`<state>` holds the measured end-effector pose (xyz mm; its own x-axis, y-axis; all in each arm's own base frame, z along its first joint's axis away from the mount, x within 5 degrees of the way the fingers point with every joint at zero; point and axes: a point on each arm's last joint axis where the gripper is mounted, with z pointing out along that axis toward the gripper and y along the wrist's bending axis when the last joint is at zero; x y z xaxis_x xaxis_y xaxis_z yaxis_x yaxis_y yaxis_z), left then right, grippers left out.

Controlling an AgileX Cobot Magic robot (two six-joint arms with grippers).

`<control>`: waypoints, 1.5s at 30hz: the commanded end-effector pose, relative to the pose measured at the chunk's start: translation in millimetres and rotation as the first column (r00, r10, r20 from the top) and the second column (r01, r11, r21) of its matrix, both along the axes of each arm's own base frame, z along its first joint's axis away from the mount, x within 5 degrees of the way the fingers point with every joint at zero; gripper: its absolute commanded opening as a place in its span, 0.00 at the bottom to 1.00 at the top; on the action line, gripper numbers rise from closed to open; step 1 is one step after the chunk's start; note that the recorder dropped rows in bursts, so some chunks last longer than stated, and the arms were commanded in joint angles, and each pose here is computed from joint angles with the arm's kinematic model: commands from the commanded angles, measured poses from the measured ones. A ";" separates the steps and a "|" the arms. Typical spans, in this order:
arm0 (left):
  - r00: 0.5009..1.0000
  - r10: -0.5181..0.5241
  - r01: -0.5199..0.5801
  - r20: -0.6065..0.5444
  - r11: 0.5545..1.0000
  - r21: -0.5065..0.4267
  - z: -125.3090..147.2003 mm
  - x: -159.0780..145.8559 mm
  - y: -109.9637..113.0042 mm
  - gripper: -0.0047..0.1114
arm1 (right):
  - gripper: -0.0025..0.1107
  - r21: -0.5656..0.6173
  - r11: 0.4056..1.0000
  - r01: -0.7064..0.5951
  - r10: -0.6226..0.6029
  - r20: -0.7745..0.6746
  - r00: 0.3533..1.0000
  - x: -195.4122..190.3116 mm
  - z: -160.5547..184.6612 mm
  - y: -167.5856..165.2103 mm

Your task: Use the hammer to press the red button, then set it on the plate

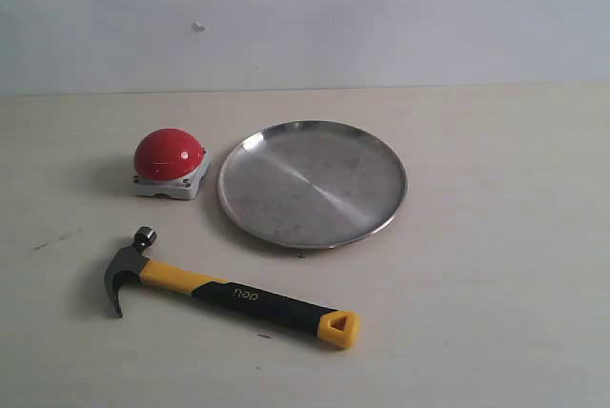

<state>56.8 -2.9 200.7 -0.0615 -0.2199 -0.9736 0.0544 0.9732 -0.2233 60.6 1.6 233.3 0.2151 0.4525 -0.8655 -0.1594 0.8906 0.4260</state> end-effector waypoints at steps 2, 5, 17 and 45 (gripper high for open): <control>1.000 0.000 0.000 0.011 1.000 -0.003 1.3 -0.5 0.0 0.04 | 0.02 0.123 0.992 0.014 -0.035 0.171 0.985 -5.7 13.5 -5.8; 1.000 0.000 0.000 0.011 1.000 -0.003 1.3 -0.5 0.0 0.04 | 0.02 0.097 0.995 0.023 -0.039 0.160 0.986 -5.3 12.6 -5.5; 1.000 0.000 0.000 0.011 1.000 -0.003 1.3 -0.5 0.0 0.04 | 0.02 -0.156 0.988 0.000 -0.022 -0.141 0.990 2.2 -15.0 1.9; 1.000 0.000 0.000 0.011 1.000 -0.003 1.3 -0.5 0.0 0.04 | 0.02 -0.278 0.959 -0.052 -0.015 -0.233 0.972 62.3 146.2 11.0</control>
